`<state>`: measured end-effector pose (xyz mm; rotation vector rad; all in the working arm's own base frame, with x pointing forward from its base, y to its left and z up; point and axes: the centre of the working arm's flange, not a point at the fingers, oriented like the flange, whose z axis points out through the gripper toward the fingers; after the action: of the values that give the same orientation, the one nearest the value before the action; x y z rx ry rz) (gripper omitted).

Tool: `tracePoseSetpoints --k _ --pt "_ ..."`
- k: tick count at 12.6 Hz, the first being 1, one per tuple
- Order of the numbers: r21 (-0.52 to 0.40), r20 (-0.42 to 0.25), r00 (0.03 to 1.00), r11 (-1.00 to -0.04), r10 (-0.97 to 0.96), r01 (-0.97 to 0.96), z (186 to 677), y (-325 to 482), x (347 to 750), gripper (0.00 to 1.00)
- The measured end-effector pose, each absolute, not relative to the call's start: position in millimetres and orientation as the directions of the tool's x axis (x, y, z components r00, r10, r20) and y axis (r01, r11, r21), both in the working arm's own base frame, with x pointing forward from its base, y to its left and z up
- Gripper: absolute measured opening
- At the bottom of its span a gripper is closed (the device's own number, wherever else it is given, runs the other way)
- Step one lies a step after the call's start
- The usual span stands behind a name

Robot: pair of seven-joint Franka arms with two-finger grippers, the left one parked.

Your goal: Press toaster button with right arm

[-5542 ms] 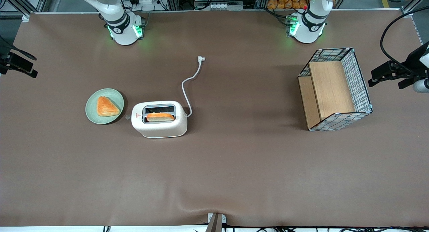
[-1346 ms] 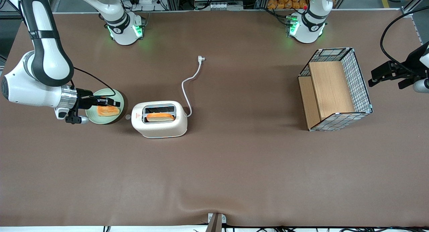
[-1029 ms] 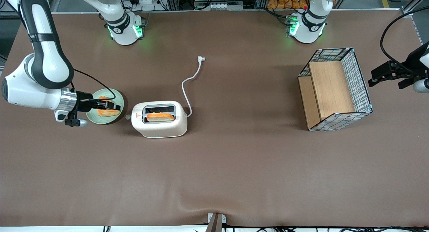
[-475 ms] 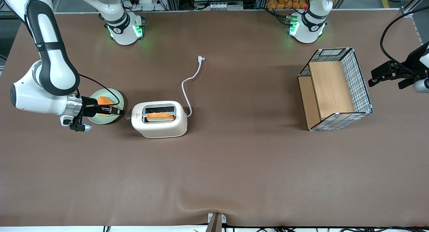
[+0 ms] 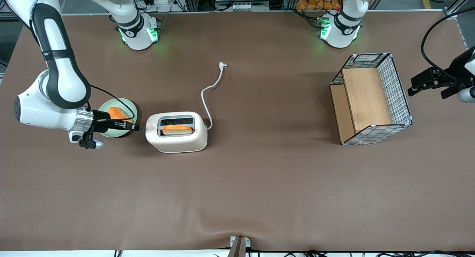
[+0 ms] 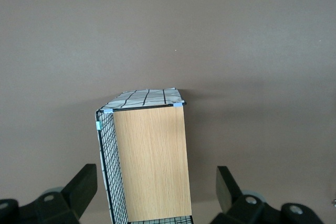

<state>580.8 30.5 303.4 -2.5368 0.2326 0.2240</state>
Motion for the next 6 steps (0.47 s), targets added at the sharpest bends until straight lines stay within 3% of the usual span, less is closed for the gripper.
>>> tracePoseSetpoints --k 6 --pt "-0.527 -0.217 0.969 -0.822 -0.116 -0.216 293.0 34.9 582.0 0.01"
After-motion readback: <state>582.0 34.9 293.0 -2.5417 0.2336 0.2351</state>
